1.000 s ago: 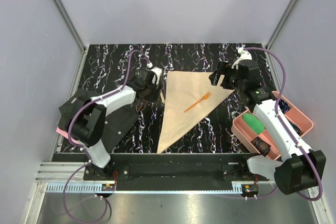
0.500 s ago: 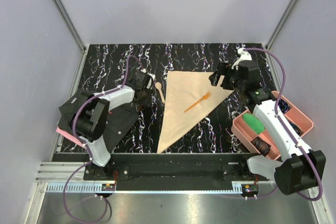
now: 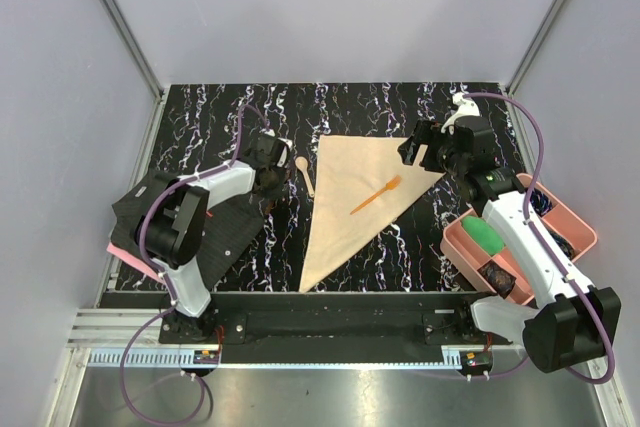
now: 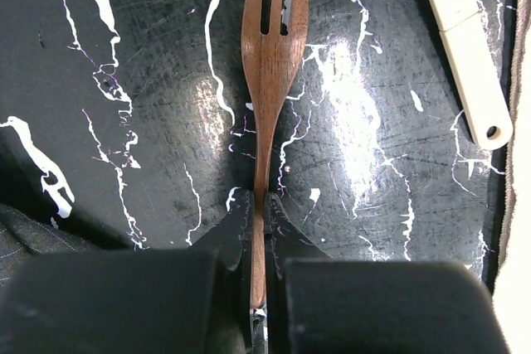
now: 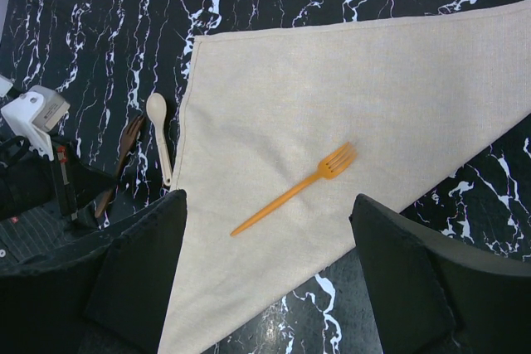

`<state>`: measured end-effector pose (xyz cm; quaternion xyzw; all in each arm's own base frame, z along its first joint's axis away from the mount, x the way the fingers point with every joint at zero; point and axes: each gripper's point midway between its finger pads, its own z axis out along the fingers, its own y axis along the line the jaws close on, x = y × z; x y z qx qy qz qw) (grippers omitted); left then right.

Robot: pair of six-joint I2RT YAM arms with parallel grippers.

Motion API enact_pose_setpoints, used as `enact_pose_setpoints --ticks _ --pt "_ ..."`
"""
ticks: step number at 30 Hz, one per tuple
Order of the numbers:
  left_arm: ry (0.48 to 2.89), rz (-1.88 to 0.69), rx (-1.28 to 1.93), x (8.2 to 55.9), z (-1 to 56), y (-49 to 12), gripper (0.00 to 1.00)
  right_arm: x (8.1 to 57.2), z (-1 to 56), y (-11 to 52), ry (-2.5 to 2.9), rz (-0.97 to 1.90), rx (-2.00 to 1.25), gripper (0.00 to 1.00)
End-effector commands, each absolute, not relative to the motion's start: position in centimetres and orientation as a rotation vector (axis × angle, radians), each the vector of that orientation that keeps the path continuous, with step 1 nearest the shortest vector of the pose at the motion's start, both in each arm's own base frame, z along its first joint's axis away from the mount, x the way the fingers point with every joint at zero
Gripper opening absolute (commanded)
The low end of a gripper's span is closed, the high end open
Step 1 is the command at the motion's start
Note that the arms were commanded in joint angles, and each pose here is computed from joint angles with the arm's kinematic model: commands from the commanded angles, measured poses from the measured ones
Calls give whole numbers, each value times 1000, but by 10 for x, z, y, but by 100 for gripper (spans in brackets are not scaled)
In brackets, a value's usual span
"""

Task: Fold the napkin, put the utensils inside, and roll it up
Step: Grab a utensil with the left arm, then place the utensil onto the napkin

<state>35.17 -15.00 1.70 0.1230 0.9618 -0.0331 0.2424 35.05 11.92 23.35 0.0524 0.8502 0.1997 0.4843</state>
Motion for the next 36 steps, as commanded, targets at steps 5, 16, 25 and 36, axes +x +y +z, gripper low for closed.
enact_pose_setpoints --ticks 5,16,25,36 --pt "2501 -240 333 352 75 -176 0 353 248 123 2016 520 111 89" --pt "2423 -477 443 336 104 -256 0 351 251 125 2010 537 111 89" --pt "2351 -712 635 333 103 -362 0 345 261 123 1978 546 116 89" --pt "2352 -815 704 324 78 -425 0 344 264 123 1971 548 110 89"
